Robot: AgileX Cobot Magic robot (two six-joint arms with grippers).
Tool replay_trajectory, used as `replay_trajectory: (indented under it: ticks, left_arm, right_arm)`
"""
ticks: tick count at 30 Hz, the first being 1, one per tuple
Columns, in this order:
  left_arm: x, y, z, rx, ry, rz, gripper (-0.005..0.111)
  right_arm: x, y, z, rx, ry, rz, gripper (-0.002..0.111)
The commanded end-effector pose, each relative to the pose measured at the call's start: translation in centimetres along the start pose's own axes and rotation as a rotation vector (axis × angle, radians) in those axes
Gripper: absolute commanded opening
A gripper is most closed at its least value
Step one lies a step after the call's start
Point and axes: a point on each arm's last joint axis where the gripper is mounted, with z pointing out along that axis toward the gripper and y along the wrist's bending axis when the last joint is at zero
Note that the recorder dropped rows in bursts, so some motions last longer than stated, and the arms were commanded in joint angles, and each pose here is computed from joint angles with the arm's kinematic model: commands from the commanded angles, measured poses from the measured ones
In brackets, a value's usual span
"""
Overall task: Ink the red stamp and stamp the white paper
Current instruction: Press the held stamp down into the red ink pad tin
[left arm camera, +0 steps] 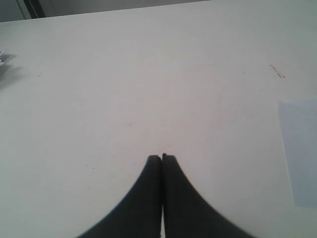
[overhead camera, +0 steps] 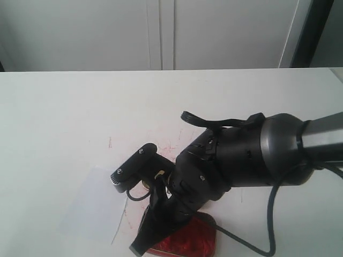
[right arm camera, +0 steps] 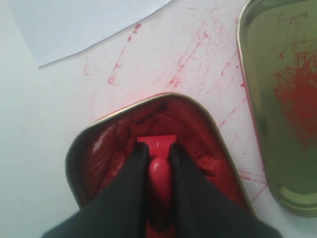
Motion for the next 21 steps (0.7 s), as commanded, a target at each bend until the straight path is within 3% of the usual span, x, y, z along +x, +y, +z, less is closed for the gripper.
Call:
replay_trajectory:
  ticks: [1,21]
  left_arm:
    - [0.1,0.0,0.0,0.003,0.001,-0.009,0.000]
    - [0.1,0.0,0.0,0.003,0.001,-0.009,0.000]
  right_arm:
    - [3.3,0.1,3.9,-0.010,0.228,-0.004,0.000]
    - [0.3,0.1,-1.9,0.002,-0.010,0.023,0.000]
